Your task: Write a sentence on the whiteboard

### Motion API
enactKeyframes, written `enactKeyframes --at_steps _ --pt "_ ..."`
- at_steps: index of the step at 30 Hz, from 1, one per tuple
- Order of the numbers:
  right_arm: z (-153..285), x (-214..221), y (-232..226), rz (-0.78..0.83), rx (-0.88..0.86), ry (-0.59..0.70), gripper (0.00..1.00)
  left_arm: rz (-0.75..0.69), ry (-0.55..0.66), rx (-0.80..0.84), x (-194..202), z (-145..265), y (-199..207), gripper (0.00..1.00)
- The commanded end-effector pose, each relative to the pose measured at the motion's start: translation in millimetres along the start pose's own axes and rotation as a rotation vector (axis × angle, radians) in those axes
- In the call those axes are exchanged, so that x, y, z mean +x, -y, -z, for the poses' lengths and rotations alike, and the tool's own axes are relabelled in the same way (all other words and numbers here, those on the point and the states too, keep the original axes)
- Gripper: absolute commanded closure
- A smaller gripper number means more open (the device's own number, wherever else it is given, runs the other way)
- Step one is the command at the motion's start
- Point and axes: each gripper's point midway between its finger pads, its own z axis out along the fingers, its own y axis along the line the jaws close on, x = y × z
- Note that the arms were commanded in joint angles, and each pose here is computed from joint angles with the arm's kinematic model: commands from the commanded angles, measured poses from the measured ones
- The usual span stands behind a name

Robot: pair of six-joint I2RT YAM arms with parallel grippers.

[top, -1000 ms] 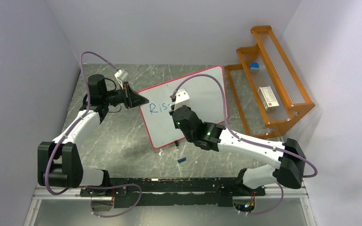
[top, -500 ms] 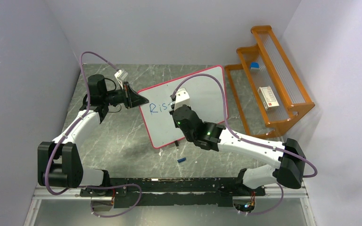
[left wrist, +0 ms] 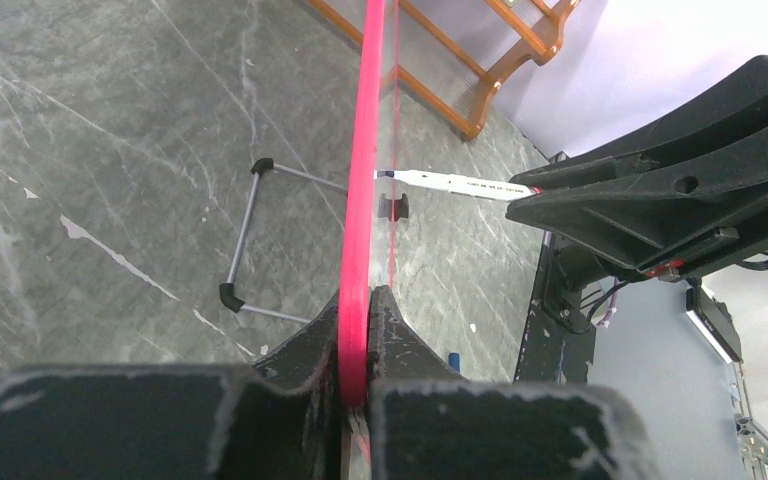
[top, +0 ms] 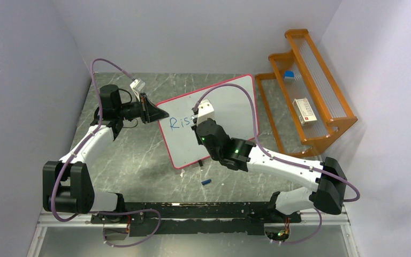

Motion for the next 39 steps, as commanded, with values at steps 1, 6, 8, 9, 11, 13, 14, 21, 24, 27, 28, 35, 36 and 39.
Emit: enactKeyframes --at_steps 1,6,8,9,11,13,14,21,24,27,28,35,36,39 --pt "-2.8 -9.5 -6.4 -0.021 -0.033 0.022 1.00 0.012 -0.064 -0.033 26.7 -7.3 -11.5 0.95" --pt "-1.2 -6.0 -5.0 -0.016 -0.032 0.008 1.00 0.011 -0.064 -0.033 26.7 -7.3 -11.5 0.95" --pt "-0.3 -4.5 -5.7 -0.013 -0.040 0.003 1.00 0.010 -0.065 -0.033 26.9 -7.3 -11.7 0.95" --pt "0.0 -3.3 -5.8 -0.013 -0.040 -0.001 1.00 0.011 -0.065 -0.033 27.1 -7.3 -11.6 0.95" --pt "0.8 -1.0 -6.7 -0.009 -0.047 -0.008 1.00 0.011 -0.065 -0.033 26.8 -7.3 -11.6 0.95" --pt "1.0 1.7 -6.6 -0.009 -0.048 -0.015 1.00 0.012 -0.065 -0.034 27.0 -7.3 -11.8 0.95" --pt "1.1 3.0 -6.4 -0.007 -0.047 -0.018 1.00 0.012 -0.065 -0.034 26.8 -7.3 -11.7 0.95" --pt "3.4 10.2 -6.2 0.003 -0.049 -0.043 1.00 0.009 -0.065 -0.036 26.8 -7.2 -12.0 0.95" --pt "4.4 14.8 -4.8 0.009 -0.047 -0.055 1.00 0.008 -0.064 -0.036 26.4 -7.1 -11.8 0.95" --pt "5.8 17.7 -3.2 0.010 -0.044 -0.062 1.00 0.010 -0.066 -0.035 26.9 -7.2 -11.8 0.95" --pt "6.2 18.9 -2.7 0.012 -0.043 -0.065 1.00 0.008 -0.065 -0.036 26.7 -7.3 -12.2 0.95" --pt "9.4 23.7 1.1 0.021 -0.035 -0.081 1.00 0.009 -0.065 -0.037 26.7 -7.3 -12.3 0.95" --pt "9.6 24.4 2.5 0.022 -0.030 -0.083 1.00 0.009 -0.065 -0.038 26.9 -7.2 -12.4 0.95" --pt "10.3 25.5 6.6 0.026 -0.012 -0.086 1.00 0.011 -0.066 -0.037 27.1 -7.2 -12.3 0.95"
